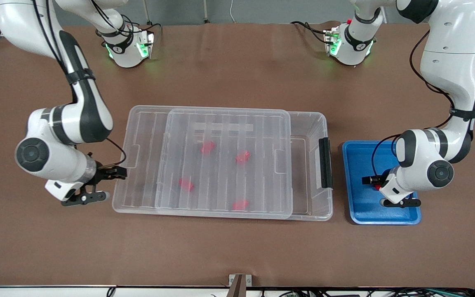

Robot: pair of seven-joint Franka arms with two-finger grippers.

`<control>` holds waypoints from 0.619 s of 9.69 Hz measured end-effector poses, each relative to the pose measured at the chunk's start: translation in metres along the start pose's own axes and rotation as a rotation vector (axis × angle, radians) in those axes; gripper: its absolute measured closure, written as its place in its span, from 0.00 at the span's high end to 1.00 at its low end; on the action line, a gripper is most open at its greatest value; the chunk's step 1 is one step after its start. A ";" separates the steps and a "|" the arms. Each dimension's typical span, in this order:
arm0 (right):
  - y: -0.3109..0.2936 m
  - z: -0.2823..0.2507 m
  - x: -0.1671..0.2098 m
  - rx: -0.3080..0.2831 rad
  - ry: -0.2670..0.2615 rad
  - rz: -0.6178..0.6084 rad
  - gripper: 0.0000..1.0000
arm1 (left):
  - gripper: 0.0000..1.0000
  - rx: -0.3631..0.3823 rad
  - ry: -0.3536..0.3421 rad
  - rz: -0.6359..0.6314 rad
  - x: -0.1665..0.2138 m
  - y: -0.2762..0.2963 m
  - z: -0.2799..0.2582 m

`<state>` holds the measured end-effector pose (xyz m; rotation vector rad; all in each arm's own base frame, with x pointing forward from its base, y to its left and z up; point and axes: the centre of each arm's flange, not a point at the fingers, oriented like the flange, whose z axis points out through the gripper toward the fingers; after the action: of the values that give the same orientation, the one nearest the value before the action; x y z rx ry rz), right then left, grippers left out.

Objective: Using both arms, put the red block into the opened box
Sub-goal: 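Slide the clear lid open with the right gripper while the left gripper grasps, then lift the red block with the left gripper while the right gripper withdraws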

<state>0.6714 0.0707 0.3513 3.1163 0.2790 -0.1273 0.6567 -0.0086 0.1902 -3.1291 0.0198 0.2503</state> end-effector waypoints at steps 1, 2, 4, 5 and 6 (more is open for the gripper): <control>0.023 -0.001 -0.002 0.002 0.002 -0.012 1.00 | 0.89 0.002 -0.010 0.004 -0.003 -0.004 0.005; 0.040 -0.003 -0.003 0.003 0.007 -0.018 1.00 | 0.81 0.005 -0.022 0.001 -0.006 -0.009 0.010; 0.053 -0.010 -0.004 0.004 0.012 -0.015 1.00 | 0.52 0.009 -0.025 -0.002 -0.007 -0.014 0.011; 0.051 -0.020 -0.003 0.005 0.008 -0.016 1.00 | 0.35 0.009 -0.020 -0.001 -0.006 -0.014 0.008; 0.051 -0.039 -0.002 0.007 0.004 0.005 1.00 | 0.35 0.009 -0.010 -0.001 -0.005 -0.014 0.002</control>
<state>0.6820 0.0211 0.3908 3.1243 0.2711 -0.1228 0.6513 0.0056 0.1890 -3.1183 0.0197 0.2644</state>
